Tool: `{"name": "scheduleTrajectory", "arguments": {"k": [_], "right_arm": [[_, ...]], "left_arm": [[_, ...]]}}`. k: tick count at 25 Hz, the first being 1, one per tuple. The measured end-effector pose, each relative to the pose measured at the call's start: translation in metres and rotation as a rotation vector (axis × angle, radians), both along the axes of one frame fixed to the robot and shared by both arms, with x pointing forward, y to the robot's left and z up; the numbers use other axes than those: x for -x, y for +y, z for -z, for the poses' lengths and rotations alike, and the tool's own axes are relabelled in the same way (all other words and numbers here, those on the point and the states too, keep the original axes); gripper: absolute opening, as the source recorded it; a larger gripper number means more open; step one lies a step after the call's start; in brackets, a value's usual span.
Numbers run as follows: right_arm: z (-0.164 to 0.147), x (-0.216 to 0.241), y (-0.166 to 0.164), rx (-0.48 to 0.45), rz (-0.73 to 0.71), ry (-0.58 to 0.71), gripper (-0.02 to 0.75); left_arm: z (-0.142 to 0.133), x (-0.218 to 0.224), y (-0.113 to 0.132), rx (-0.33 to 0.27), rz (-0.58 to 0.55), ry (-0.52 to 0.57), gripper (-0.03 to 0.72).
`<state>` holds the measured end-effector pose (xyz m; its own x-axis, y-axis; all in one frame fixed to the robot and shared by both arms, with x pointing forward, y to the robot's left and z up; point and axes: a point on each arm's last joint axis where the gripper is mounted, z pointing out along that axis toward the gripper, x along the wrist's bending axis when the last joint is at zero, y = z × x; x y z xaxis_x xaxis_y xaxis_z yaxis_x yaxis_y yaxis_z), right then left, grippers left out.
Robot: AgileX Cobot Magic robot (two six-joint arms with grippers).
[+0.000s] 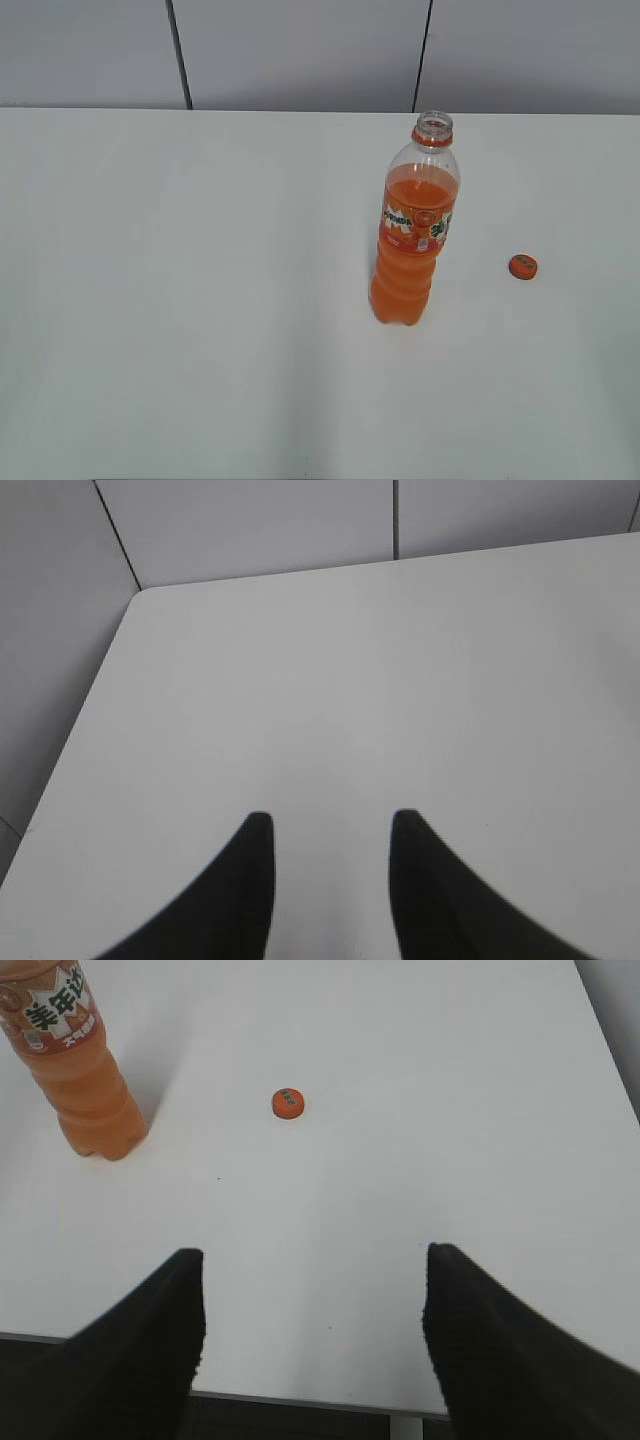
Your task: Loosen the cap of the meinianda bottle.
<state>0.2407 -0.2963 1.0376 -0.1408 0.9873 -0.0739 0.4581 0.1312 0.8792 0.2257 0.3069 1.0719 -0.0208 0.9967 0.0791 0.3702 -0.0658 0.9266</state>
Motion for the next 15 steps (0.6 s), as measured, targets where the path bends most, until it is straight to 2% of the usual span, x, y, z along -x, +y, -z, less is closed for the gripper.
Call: {"name": "scheduleTrajectory", "arguments": {"k": [15], "right_arm": [[0.0,0.0,0.0,0.0,0.0,0.0,0.512]], "left_arm": [[0.0,0.0,0.0,0.0,0.0,0.0,0.248]]}}
